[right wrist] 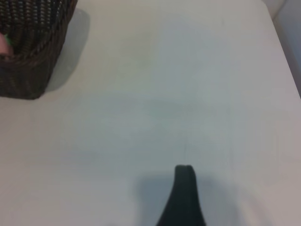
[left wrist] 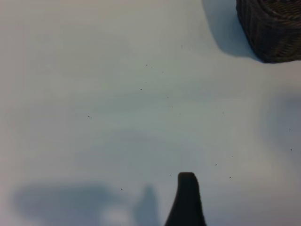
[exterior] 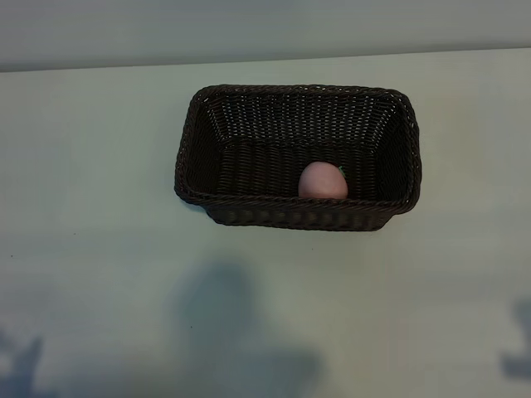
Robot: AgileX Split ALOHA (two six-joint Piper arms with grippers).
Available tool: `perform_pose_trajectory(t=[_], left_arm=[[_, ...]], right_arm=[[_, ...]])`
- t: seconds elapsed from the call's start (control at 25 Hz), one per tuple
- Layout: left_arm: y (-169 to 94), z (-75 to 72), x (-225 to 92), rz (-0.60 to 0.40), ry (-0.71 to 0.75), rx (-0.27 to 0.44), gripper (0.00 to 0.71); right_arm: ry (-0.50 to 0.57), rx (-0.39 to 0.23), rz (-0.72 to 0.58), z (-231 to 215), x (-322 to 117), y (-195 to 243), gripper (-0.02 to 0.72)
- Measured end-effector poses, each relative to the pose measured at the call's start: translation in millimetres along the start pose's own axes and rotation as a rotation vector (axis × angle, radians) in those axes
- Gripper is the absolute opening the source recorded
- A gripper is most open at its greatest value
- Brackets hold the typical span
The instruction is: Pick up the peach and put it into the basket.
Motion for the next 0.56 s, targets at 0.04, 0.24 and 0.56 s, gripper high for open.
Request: perform_pose_trajectory(t=[0.04,0.24,0.56], left_arm=[[0.0,0.0,0.0,0.000,0.000,0.000,0.588],[0.0,0.0,0.0,0.000,0.000,0.000,0.588],[0.0,0.0,0.0,0.000,0.000,0.000,0.588]], right_arm=[[-0.001,0.000,0.000,0.0,0.0,0.0,0.584],[-0.001,0.000,0.000,0.0,0.0,0.0,0.584],[-0.001,0.000,0.000,0.0,0.0,0.0,0.566]])
Point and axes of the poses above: a point on each arm's last joint axis where the gripper is mounted, y pointing out along that axis toward the gripper, z along the wrist's bending axis when the last joint is at zero, x = y × z, the point moved 5 cm from there along y, pointing out along that axis toward the gripper, and after that the axes turned 5 degrees about y, right-handed, at the moved point
